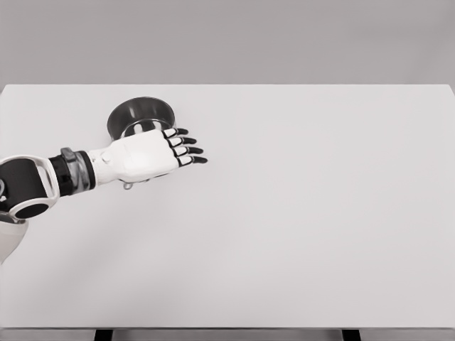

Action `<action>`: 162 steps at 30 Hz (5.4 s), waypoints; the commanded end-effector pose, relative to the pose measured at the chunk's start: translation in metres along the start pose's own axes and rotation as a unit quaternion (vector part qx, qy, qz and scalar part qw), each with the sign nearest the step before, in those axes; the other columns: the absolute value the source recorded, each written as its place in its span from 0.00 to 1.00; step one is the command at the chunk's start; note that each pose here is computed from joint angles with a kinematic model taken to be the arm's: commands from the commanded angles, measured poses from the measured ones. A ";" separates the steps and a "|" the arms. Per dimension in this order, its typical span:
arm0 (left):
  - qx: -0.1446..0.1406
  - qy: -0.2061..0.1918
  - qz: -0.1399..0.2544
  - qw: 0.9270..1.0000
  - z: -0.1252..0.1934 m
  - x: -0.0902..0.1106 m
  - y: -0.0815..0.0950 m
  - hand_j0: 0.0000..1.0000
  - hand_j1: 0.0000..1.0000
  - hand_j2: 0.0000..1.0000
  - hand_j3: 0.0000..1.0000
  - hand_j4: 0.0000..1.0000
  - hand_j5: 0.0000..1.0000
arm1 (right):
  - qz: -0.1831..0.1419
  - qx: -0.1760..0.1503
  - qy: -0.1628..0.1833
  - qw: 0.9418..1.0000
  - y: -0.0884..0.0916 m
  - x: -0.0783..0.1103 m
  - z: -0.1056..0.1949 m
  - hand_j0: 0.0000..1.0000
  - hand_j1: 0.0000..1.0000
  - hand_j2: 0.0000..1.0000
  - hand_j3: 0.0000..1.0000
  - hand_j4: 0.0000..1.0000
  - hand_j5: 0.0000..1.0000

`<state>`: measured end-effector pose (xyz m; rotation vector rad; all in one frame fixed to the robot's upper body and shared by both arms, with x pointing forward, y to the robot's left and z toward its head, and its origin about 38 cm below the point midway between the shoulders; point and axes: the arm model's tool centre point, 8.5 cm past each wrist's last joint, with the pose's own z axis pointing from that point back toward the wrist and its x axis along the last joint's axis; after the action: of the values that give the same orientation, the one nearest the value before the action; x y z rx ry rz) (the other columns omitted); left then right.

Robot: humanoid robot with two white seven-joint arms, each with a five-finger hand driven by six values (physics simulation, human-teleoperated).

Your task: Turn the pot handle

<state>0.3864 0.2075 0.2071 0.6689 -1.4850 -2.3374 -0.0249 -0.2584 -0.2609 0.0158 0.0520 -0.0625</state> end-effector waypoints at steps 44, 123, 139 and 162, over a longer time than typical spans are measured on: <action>0.058 -0.030 0.055 0.996 0.039 -0.020 0.028 1.00 1.00 1.00 1.00 1.00 1.00 | 0.000 0.000 0.000 1.000 0.000 0.000 0.000 1.00 1.00 1.00 1.00 1.00 1.00; -0.023 -0.133 0.624 0.769 0.093 0.012 -0.050 1.00 1.00 1.00 1.00 1.00 1.00 | 0.000 0.000 0.000 1.000 0.000 0.000 0.000 1.00 1.00 1.00 1.00 1.00 1.00; -0.066 -0.065 0.652 0.753 0.107 -0.002 -0.061 1.00 1.00 1.00 1.00 1.00 1.00 | 0.000 0.000 0.000 1.000 0.000 0.000 0.000 1.00 1.00 1.00 1.00 1.00 1.00; -0.068 -0.018 0.654 0.753 0.123 -0.022 -0.076 1.00 1.00 1.00 1.00 1.00 1.00 | 0.000 0.000 0.000 1.000 0.000 0.000 0.000 1.00 1.00 1.00 1.00 1.00 1.00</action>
<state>0.3393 0.3418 0.1875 -0.4317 -1.1101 -1.2729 -0.0249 -0.2583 -0.2609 0.0159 0.0522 -0.0629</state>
